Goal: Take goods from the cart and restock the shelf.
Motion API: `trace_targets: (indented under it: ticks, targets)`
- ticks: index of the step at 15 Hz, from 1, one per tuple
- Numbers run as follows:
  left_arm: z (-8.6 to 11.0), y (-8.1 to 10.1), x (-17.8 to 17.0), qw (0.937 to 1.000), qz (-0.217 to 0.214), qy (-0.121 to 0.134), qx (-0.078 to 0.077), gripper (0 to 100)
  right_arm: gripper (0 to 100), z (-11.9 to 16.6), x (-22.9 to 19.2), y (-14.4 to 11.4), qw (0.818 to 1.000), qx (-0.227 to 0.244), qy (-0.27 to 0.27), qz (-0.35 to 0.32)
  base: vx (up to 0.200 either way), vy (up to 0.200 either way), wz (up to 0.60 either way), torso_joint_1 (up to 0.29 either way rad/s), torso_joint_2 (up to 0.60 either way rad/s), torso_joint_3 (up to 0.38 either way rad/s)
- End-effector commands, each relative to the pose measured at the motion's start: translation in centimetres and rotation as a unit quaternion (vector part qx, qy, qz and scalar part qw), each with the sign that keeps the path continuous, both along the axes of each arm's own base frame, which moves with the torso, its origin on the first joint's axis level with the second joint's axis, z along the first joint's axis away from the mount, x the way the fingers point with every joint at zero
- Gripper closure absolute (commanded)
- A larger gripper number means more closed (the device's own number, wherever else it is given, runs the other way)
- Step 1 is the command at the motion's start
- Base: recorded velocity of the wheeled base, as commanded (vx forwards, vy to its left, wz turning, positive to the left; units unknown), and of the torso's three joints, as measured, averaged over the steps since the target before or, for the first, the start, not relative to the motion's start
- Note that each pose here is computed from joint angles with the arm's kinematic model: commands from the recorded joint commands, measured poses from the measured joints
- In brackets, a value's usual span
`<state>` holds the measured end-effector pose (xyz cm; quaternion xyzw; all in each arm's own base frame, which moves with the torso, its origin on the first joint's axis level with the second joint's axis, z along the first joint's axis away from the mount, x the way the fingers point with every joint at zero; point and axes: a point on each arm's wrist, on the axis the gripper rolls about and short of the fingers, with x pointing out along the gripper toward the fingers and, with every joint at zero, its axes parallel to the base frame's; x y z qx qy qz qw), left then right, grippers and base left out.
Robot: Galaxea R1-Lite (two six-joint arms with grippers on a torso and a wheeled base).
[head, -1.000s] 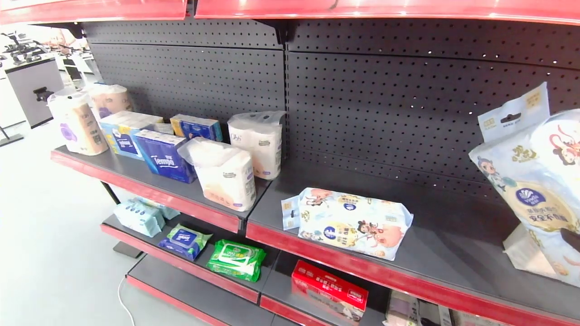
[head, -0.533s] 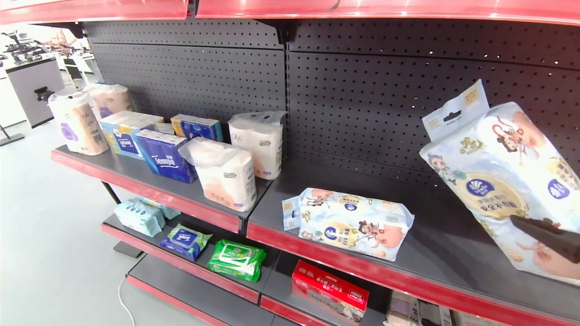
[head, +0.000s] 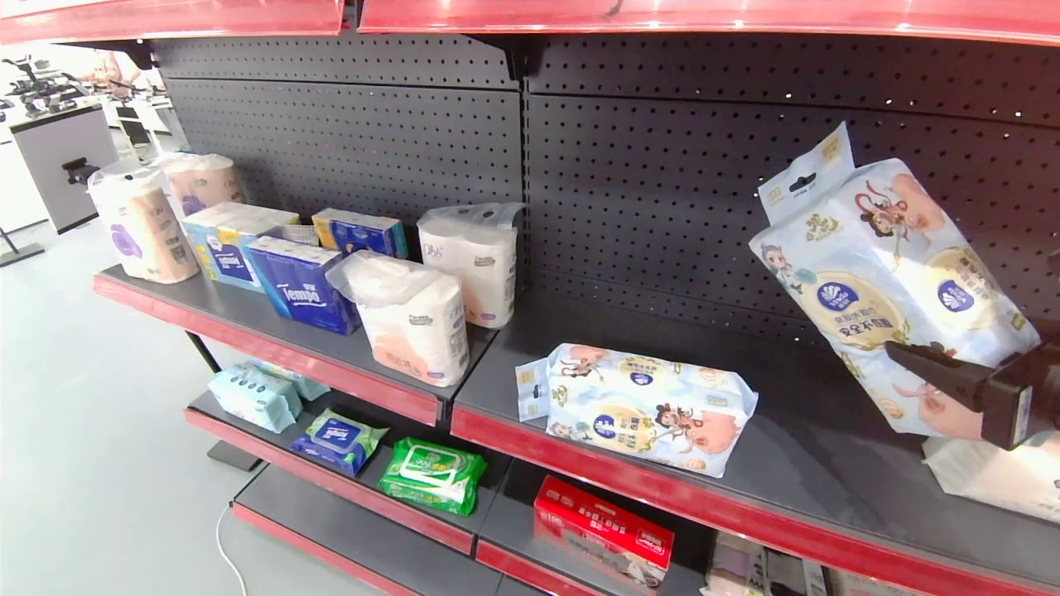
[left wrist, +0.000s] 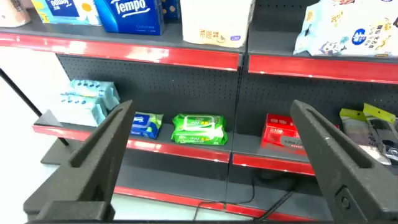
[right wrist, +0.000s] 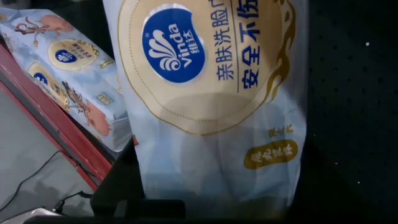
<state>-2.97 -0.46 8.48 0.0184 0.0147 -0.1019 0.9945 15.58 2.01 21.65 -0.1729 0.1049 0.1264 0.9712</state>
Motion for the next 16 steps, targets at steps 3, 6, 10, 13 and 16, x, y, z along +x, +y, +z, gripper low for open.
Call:
trace_targets:
  ticks: [3, 6, 10, 13, 16]
  targets:
    - [0.2, -0.1, 0.1, 0.9993, -0.031, -0.019, 0.0, 0, 100, -1.2, -0.2, 0.1, 1.0, 0.0, 0.023, 0.011, 0.0, 0.0, 0.0, 0.0, 0.0, 0.0]
    - [-0.3, -0.1, 0.3, 0.9997, -0.019, -0.017, -0.004, 0, 100, -1.2, -0.3, 0.1, 0.999, 0.005, 0.021, 0.027, 0.0, 0.0, 0.0, 0.0, 0.0, 0.0]
    - [-0.3, 0.3, 0.4, 0.9976, 0.066, -0.018, -0.01, 0, 100, -0.9, -0.5, 0.1, 1.0, 0.006, 0.014, 0.026, 0.0, 0.0, 0.0, 0.0, 0.0, 0.0]
    - [-0.3, 0.6, 0.4, 0.9914, 0.126, -0.016, -0.03, 0, 100, -0.9, -0.6, 0.1, 1.0, 0.005, 0.012, 0.026, 0.0, 0.0, 0.0, 0.0, 0.0, 0.0]
    - [-0.9, 0.4, 0.7, 0.9955, 0.089, -0.015, -0.027, 0, 100, -0.8, -0.6, 0.0, 1.0, 0.006, 0.011, 0.024, 0.0, 0.0, 0.0, 0.0, 0.0, 0.0]
